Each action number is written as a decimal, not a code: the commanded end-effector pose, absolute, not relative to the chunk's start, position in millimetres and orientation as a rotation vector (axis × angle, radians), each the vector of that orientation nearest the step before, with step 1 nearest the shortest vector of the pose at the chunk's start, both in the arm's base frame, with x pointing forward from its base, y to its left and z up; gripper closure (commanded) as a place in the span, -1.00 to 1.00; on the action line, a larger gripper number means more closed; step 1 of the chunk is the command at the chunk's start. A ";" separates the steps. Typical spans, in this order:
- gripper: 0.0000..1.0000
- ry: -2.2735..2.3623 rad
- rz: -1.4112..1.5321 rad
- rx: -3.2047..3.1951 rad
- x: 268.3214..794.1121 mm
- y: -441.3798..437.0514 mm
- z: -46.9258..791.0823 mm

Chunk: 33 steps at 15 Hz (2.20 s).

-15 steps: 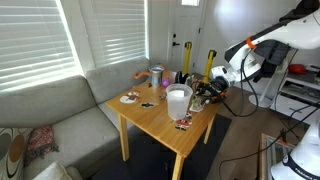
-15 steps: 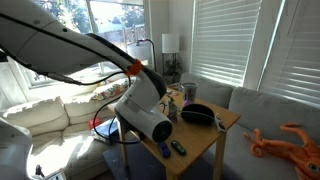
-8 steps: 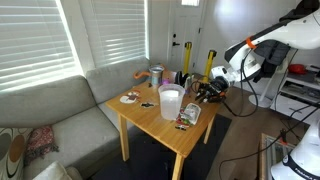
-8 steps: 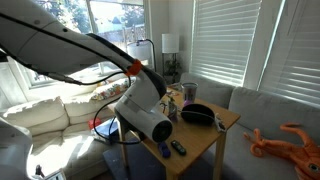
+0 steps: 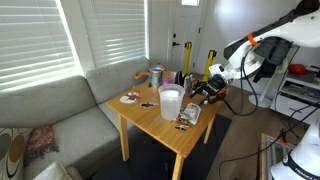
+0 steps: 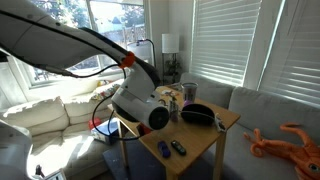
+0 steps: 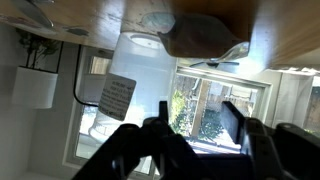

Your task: Place the two packets on the table upright

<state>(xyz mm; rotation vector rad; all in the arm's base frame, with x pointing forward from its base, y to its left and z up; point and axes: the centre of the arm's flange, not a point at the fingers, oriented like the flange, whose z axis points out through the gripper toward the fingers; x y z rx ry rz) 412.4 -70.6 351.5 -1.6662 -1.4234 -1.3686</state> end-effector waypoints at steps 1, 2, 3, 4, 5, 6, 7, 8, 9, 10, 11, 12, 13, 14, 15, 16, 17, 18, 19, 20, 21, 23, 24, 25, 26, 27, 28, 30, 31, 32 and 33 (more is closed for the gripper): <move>-0.79 -1.438 -1.185 -1.796 408.5 -46.1 395.1; -0.94 -1.440 -1.128 -1.818 408.0 -41.5 403.6; -0.98 -1.442 -1.079 -1.833 407.4 -37.9 410.5; -1.00 -1.449 -1.022 -1.853 405.7 -35.4 417.0; -1.00 -1.461 -0.974 -1.871 404.0 -33.3 423.8; -1.00 -1.487 -0.925 -1.883 402.2 -31.5 429.5; -1.00 -1.505 -0.890 -1.896 401.3 -29.1 435.0; -1.00 -1.525 -0.854 -1.902 400.4 -25.8 438.1; -1.00 -1.560 -0.831 -1.898 399.5 -21.5 439.6; -1.00 -1.624 -0.867 -1.865 400.0 -17.2 439.9; -1.00 -1.551 -0.887 -1.887 404.0 -25.8 428.2; -1.00 -1.573 -0.883 -1.877 403.5 -21.4 431.1; -1.00 -1.585 -0.881 -1.870 403.2 -18.4 432.7; -1.00 -1.590 -0.880 -1.867 403.0 -17.2 433.2; -1.00 -1.592 -0.879 -1.866 403.0 -17.1 433.2; -1.00 -1.589 -0.859 -1.847 402.3 -11.0 432.3; -1.00 -1.599 -0.821 -1.855 401.9 -3.5 431.0; -1.00 -1.597 -0.806 -1.863 401.9 2.3 429.6; -1.00 -1.593 -0.786 -1.868 402.3 10.4 427.4; -1.00 -1.598 -0.767 -1.880 402.5 18.5 425.0; -1.00 -1.596 -0.742 -1.898 403.3 25.6 424.1; -1.00 -1.614 -0.692 -1.937 405.4 38.8 421.3; -1.00 -1.622 -0.666 -1.954 406.8 44.7 420.0; -1.00 -1.633 -0.641 -1.977 408.2 49.4 417.8; -1.00 -1.646 -0.619 -1.999 409.9 54.1 415.9; -1.00 -1.652 -0.605 -2.017 411.9 57.8 412.5; -1.00 -1.660 -0.595 -2.038 414.3 60.2 408.4; -1.00 -1.658 -0.596 -2.072 420.2 62.5 401.8; -1.00 -1.657 -0.596 -2.085 423.3 62.6 398.3; -1.00 -1.653 -0.603 -2.099 426.6 62.5 394.7; -1.00 -1.648 -0.614 -2.108 429.7 62.7 391.1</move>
